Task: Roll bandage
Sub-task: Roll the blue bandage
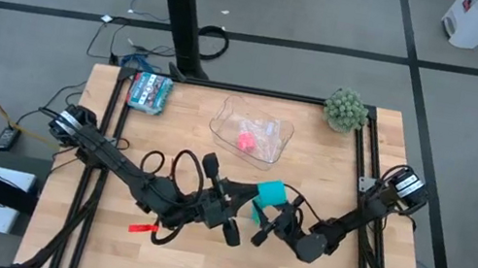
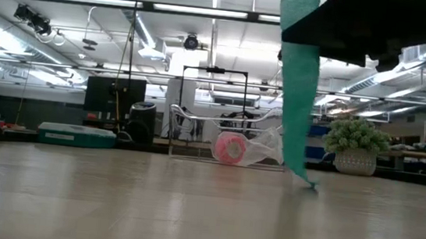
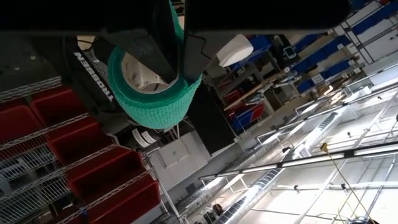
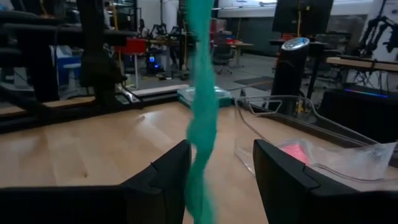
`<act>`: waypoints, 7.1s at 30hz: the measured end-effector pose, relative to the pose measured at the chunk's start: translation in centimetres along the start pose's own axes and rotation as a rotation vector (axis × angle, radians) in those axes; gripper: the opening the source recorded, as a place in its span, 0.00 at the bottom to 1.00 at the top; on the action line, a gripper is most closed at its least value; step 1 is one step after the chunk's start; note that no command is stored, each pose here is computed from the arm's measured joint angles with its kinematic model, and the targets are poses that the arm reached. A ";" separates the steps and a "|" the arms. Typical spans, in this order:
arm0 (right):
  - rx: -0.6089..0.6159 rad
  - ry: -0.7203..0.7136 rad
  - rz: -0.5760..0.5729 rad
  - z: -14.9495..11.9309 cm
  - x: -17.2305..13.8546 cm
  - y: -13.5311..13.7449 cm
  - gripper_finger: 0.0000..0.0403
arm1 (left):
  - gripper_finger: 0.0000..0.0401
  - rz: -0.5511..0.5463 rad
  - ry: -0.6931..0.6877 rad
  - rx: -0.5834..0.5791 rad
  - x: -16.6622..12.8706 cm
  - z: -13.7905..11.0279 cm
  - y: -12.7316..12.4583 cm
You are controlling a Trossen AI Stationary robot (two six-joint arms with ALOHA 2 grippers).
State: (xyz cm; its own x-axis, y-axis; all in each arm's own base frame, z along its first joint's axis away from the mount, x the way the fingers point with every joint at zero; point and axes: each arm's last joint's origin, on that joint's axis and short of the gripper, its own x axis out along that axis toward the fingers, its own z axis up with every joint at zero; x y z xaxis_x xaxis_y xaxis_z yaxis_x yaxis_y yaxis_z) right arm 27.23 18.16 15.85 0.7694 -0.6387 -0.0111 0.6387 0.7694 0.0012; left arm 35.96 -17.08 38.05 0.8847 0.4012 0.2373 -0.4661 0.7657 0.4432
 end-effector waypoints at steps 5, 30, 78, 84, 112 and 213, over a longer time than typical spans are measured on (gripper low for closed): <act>-0.018 0.005 -0.003 -0.1 0.7 -0.2 0.35 | 0.05 0.000 -0.001 -0.005 0.0 0.0 0.0; -0.040 0.108 0.504 -2.5 -2.4 0.0 0.00 | 0.05 -0.056 -0.005 0.076 -1.2 0.5 -0.9; 0.048 -0.170 1.129 19.6 -8.9 0.1 0.00 | 0.03 -0.456 -0.021 1.322 -4.9 -9.3 -10.1; 0.110 -0.161 1.076 21.1 -7.2 -1.6 0.00 | 0.03 -0.430 -0.100 1.276 -5.6 -9.1 -11.5; 0.166 0.130 0.810 18.3 3.3 -6.0 0.01 | 0.03 -0.372 -0.320 1.083 -9.5 -5.1 -12.6; 0.031 0.067 1.028 6.1 0.1 -7.5 0.44 | 0.04 -0.006 -0.051 0.571 -6.5 -4.0 -8.4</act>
State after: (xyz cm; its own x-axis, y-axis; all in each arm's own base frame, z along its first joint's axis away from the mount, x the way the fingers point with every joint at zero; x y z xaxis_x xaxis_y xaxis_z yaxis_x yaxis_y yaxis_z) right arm 22.55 12.24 21.94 0.9428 0.3301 -0.0463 -0.3267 0.9427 0.0674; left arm 34.13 -24.14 29.33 0.8925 0.3625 0.2682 -0.4018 0.3692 0.8380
